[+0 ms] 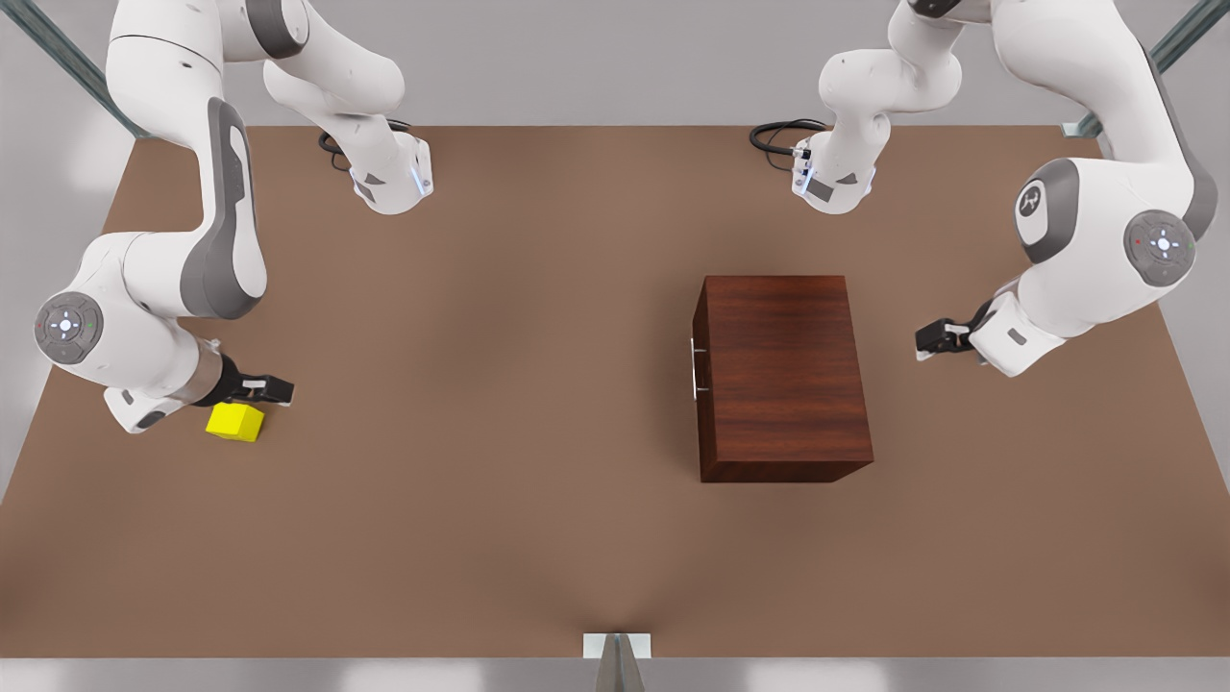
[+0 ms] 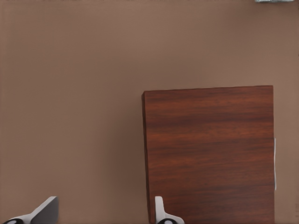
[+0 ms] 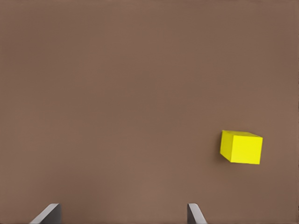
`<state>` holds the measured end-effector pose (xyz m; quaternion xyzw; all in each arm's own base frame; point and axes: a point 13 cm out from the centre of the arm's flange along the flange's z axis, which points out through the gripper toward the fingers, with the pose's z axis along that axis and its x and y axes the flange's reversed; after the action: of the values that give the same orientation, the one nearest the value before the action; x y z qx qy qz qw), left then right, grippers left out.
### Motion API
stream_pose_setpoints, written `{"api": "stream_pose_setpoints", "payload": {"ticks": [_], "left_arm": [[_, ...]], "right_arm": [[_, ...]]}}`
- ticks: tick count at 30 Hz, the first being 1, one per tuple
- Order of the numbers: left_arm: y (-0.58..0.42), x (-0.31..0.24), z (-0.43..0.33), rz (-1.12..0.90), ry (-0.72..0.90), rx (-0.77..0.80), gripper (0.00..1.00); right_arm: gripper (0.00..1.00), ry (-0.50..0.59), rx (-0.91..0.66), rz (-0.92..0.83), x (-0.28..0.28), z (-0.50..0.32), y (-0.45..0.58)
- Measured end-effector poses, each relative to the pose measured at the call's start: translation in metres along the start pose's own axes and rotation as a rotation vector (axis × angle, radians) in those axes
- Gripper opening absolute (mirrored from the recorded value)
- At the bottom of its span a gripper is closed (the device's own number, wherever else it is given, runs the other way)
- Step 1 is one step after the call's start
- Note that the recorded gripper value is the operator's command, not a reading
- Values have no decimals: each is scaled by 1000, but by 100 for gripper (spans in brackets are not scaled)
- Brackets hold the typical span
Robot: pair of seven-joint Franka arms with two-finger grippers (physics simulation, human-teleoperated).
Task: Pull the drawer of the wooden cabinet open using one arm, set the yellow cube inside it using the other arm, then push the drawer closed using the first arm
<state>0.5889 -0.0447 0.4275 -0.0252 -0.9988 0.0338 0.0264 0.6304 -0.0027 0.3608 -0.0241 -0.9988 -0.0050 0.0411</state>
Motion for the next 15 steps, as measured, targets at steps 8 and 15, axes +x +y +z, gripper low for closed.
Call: {"api": "stream_pose_setpoints", "payload": {"ticks": [8,15], "left_arm": [[-75,3,1,83,12,12,100],[-292,6,34,289,-14,-69,100]], "right_arm": [[100,-1,33,25,2,-5,-21],[100,19,37,70,9,-7,-47]]}}
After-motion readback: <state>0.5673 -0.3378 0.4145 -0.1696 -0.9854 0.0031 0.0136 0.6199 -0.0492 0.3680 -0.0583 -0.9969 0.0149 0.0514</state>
